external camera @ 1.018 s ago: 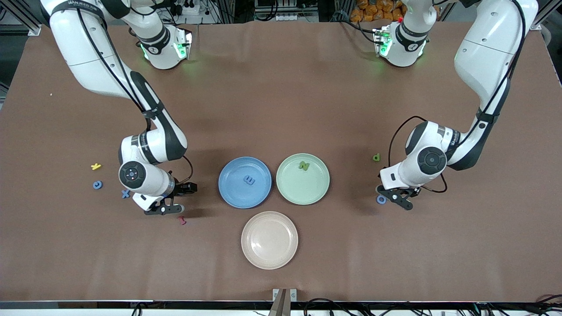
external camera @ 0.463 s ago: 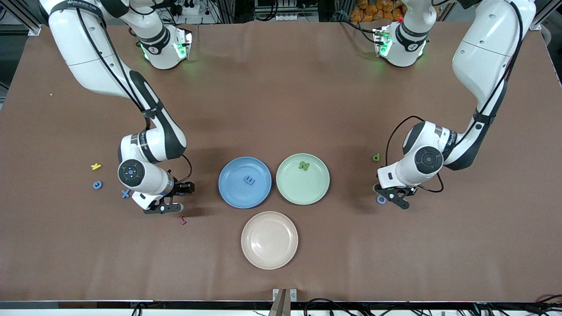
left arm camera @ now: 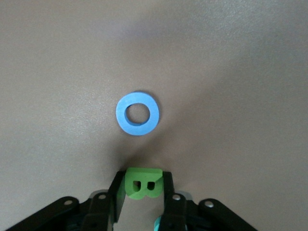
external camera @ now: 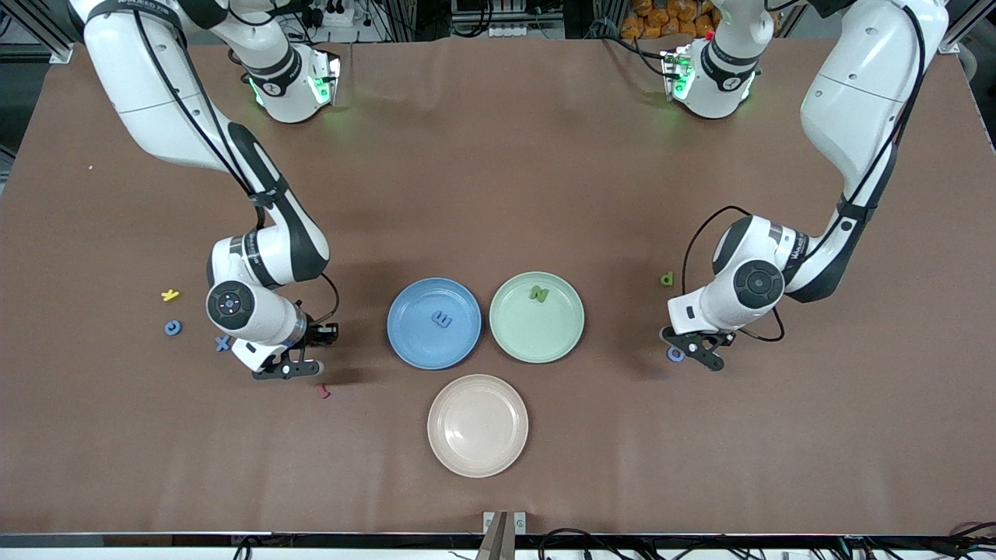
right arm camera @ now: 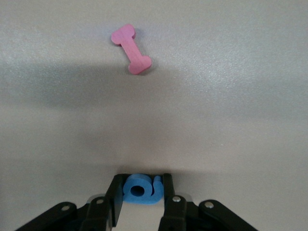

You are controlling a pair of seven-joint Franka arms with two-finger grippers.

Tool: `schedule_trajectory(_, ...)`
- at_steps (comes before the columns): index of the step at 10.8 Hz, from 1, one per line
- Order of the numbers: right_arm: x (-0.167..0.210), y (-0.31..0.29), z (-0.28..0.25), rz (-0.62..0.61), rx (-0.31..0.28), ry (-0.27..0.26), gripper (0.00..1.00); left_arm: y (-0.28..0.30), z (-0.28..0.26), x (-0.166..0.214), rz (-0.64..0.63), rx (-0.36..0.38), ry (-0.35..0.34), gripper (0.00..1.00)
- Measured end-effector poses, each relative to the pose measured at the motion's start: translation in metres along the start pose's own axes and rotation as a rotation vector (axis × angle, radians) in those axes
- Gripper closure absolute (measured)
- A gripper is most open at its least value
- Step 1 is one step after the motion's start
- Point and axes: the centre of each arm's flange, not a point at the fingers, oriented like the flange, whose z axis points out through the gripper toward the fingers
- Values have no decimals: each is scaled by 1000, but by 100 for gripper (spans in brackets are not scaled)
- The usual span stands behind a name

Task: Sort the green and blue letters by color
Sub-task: 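Grasp the blue e with the right gripper while the left gripper grasps green B, then drop the e on the blue plate while the left gripper drops B on green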

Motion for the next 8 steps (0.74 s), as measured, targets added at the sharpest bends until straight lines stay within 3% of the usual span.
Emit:
schedule_trajectory(1,0,0,0,0,0,0,63,-1,-1,0,-1,1,2,66)
schedule_trajectory(4,4,-12,-14,3,22,-1,63,1,-9,6,-18,5,21,66)
schedule_trajectory(8,10,-69,-56,104,201,-40,63,41,-67,38,-71,-65,42,66)
